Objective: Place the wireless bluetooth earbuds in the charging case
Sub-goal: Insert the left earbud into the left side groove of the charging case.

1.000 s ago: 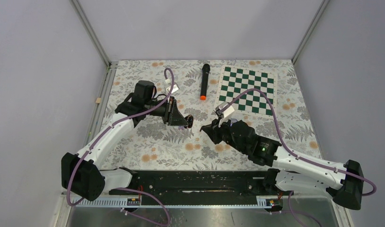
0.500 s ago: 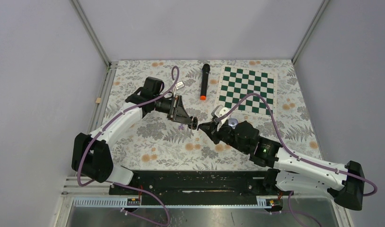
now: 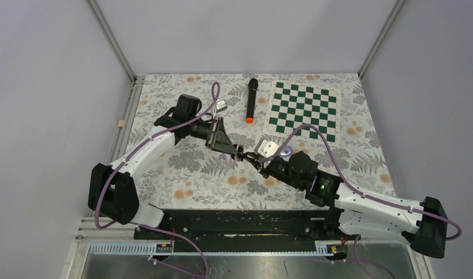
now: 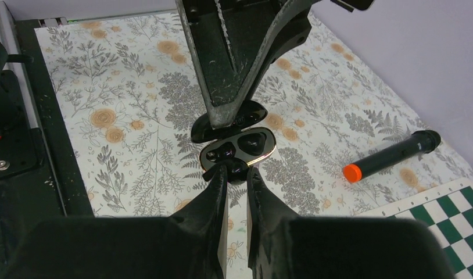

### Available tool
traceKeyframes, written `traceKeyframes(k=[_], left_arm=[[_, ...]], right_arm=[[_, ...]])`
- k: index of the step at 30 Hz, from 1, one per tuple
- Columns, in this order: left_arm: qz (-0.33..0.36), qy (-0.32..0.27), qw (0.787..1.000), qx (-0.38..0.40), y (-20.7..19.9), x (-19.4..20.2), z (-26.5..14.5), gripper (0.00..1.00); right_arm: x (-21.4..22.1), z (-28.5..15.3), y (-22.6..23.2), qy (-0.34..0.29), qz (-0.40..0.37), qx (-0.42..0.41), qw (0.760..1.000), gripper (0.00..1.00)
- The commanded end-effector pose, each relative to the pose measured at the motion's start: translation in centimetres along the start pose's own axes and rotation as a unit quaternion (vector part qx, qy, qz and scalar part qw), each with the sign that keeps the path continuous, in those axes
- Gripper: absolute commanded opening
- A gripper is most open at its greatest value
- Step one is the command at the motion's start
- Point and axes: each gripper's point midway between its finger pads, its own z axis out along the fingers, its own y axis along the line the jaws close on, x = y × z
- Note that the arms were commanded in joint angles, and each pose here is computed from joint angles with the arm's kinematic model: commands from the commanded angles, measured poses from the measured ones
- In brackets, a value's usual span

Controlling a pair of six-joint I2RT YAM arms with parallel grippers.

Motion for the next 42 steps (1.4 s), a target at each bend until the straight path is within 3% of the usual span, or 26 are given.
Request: traceKeyframes(k=[1, 15, 37, 42], left_arm=[[0.030, 0.002, 0.999, 0.024, -1.5, -0.1, -0.2, 0.00], [0.034, 0.004, 0.999, 0.029, -1.8, 0.2, -0.3, 0.00], [0.030, 0.013, 0.998, 0.053, -2.3, 0.1, -0.2, 0.00], [-0.029, 0.004, 0.997, 0.077, -2.0, -0.6, 0.2, 0.00]], right_arm=[[-3.7, 0.6, -0.2, -0.058, -0.023, -0.004, 0.998, 0.00], [-4.8, 1.5, -0.2, -0.074, -0.034, -0.003, 0.997, 0.00], [-2.9, 1.3, -1.2, -0.065, -0.073, 0.025, 0.995, 0.00], [-2.4, 0.5, -1.7, -0.073, -0.077, 0.044, 0.993, 0.00]])
